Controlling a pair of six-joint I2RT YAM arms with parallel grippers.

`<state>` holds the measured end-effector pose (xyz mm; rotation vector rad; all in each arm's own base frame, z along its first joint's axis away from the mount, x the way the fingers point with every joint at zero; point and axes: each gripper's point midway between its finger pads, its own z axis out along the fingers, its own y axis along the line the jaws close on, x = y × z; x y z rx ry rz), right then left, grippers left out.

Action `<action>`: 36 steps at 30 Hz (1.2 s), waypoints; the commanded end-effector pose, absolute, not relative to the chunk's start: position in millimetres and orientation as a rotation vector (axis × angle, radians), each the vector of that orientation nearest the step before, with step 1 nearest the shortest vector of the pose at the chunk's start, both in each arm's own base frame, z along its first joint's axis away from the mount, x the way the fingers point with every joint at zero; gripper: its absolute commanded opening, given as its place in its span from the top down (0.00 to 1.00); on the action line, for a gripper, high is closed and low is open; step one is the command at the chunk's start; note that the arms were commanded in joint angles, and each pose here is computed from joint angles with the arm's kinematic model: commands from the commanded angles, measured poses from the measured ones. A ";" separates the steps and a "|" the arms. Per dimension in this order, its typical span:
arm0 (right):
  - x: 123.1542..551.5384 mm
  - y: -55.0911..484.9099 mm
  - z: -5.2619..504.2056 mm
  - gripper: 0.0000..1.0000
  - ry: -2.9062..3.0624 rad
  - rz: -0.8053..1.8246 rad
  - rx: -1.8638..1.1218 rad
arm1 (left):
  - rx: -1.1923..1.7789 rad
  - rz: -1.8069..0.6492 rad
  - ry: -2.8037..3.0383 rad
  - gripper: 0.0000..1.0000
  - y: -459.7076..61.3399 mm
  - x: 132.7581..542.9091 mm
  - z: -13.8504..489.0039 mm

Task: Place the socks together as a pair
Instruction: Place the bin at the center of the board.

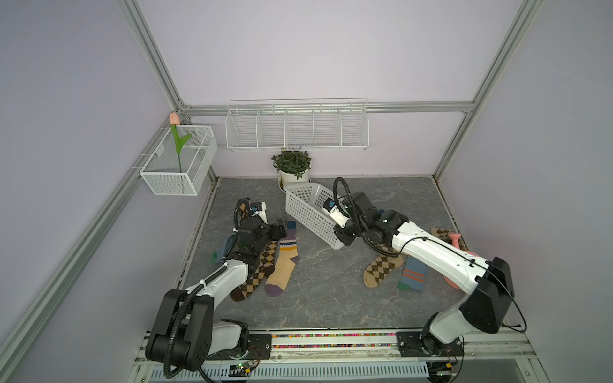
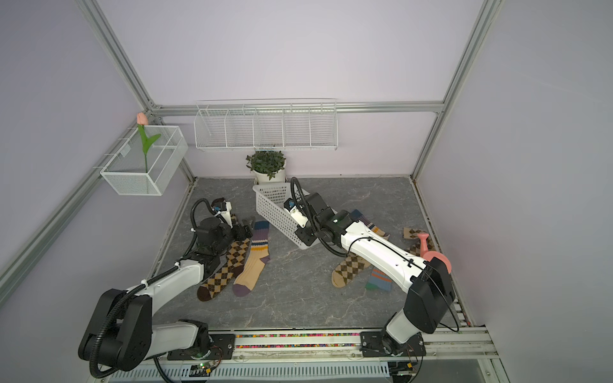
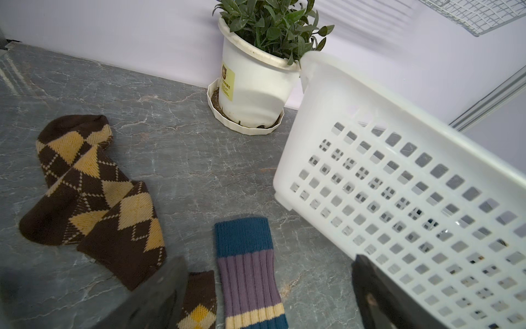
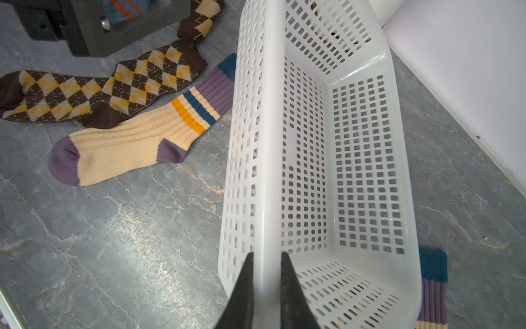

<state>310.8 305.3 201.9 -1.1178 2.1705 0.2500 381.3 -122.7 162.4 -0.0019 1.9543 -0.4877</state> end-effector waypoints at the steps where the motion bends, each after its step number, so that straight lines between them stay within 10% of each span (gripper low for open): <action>1: 314.4 326.2 186.6 0.93 2.136 0.294 -1.179 | -0.011 -0.494 1.926 0.08 -124.0 387.2 175.4; 36: 366.0 194.8 123.8 0.26 2.397 -0.208 -0.707 | -0.014 -0.493 1.924 0.08 -123.5 386.3 175.5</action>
